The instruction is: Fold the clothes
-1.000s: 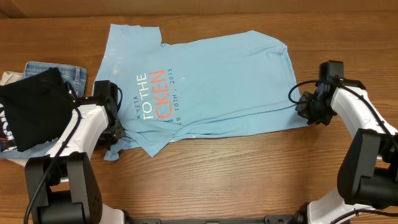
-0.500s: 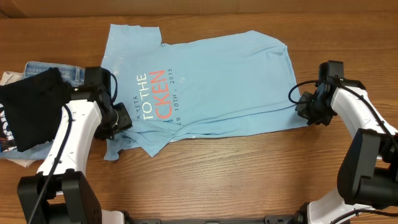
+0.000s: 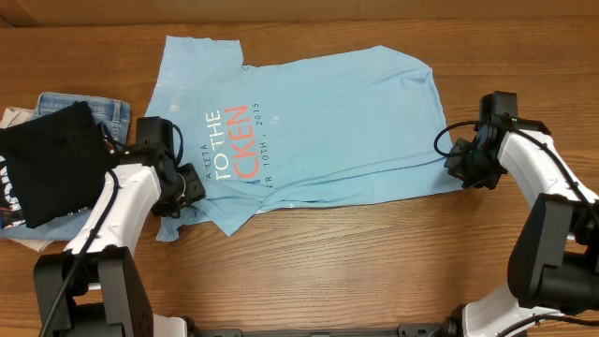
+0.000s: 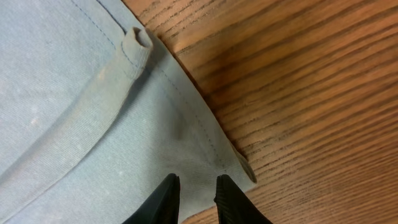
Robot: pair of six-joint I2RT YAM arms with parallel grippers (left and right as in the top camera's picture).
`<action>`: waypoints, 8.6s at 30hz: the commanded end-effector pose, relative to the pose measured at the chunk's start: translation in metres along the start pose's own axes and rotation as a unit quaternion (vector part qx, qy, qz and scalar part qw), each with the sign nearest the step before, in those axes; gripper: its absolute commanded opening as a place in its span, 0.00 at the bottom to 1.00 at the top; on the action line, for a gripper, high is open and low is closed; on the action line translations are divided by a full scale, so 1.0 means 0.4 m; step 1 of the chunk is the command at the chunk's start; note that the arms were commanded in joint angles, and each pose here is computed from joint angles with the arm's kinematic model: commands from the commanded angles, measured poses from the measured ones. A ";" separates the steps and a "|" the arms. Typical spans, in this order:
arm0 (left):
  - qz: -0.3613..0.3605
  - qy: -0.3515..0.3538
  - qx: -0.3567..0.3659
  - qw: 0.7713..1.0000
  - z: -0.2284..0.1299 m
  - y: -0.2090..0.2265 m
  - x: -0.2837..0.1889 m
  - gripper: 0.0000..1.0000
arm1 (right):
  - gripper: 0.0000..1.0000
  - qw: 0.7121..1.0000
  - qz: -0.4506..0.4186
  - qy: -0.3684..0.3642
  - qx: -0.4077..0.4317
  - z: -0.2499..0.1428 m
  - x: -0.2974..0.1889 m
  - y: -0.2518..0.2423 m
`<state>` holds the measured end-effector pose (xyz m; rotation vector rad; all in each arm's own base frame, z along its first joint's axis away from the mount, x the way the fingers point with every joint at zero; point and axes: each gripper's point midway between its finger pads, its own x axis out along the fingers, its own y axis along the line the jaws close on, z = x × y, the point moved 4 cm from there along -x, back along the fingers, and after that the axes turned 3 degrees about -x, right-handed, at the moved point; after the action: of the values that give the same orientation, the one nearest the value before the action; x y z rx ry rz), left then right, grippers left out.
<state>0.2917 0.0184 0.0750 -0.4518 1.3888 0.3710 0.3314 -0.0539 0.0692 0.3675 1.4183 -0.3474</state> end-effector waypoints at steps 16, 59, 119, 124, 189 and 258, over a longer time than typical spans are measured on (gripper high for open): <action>-0.207 -0.054 0.064 0.975 0.099 -0.172 -0.163 0.04 | 0.24 1.000 -0.002 -0.001 0.001 -0.001 0.002 -0.002; -0.192 -0.115 0.041 0.974 0.213 -0.197 -0.113 0.08 | 0.31 0.993 0.069 -0.099 0.011 0.124 -0.006 0.062; -0.037 -0.155 -0.063 0.985 0.251 -0.088 -0.057 0.10 | 0.05 0.977 0.097 -0.163 0.098 0.215 0.012 0.057; -0.050 -0.178 -0.065 0.981 0.275 -0.100 -0.065 0.10 | 0.04 0.978 0.089 -0.161 0.099 0.213 0.014 0.051; 0.069 0.076 0.007 0.995 -0.013 0.014 -0.004 0.38 | 0.24 0.997 -0.016 0.026 0.077 0.009 0.049 -0.025; 0.052 0.049 -0.079 0.994 -0.081 0.162 -0.064 0.39 | 0.05 0.931 -0.204 0.053 0.298 -0.214 -0.059 -0.280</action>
<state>0.2201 0.0681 0.0835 -0.5030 1.4992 0.6625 0.2048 -0.1107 0.0740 0.5907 1.5030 -1.0953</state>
